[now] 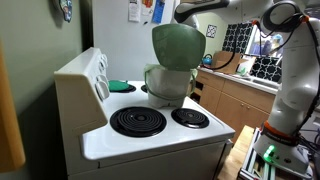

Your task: Move the paper towel from the bin to the stove then close the bin

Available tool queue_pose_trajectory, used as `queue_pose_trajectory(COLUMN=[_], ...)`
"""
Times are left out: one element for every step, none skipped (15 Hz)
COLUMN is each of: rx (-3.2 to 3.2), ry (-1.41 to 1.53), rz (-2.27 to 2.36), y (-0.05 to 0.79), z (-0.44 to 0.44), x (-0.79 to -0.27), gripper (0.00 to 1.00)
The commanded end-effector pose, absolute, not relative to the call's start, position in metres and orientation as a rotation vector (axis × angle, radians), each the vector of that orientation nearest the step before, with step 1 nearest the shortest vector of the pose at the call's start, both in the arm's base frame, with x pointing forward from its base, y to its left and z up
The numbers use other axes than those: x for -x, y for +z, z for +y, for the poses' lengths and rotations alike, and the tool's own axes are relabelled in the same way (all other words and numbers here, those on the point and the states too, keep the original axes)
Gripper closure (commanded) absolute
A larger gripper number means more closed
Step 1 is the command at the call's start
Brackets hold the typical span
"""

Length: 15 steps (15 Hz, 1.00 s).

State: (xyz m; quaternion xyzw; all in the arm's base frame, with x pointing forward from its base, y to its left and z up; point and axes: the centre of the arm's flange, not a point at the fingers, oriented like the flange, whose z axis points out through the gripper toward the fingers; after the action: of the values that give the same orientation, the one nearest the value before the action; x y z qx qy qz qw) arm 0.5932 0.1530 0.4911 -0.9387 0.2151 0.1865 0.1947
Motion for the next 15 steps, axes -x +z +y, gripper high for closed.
queue_pose_trajectory(rx=[2.66, 2.663, 2.673, 2.679, 2.687, 2.694, 2.7, 2.705, 2.713, 2.724, 2.738, 2.744, 2.756, 2.764, 2.77], ry=[0.568, 0.584, 0.599, 0.62, 0.644, 0.662, 0.677, 0.689, 0.69, 0.687, 0.675, 0.67, 0.664, 0.663, 0.663], rz=[0.592, 0.584, 0.585, 0.579, 0.575, 0.57, 0.573, 0.57, 0.574, 0.568, 0.576, 0.578, 0.578, 0.576, 0.576], y=[0.487, 0.484, 0.483, 0.481, 0.479, 0.477, 0.476, 0.474, 0.473, 0.471, 0.469, 0.467, 0.466, 0.465, 0.464], z=[0.154, 0.154, 0.154, 0.154, 0.154, 0.154, 0.155, 0.154, 0.153, 0.151, 0.149, 0.148, 0.147, 0.147, 0.146], x=[-0.594, -0.594, -0.593, -0.592, -0.59, -0.59, -0.589, -0.589, -0.59, -0.59, -0.592, -0.592, -0.593, -0.593, -0.594], gripper=[0.29, 0.39, 0.22, 0.11, 0.06, 0.02, 0.0, 0.0, 0.2, 0.25, 0.27, 0.35, 0.43, 0.52, 0.58])
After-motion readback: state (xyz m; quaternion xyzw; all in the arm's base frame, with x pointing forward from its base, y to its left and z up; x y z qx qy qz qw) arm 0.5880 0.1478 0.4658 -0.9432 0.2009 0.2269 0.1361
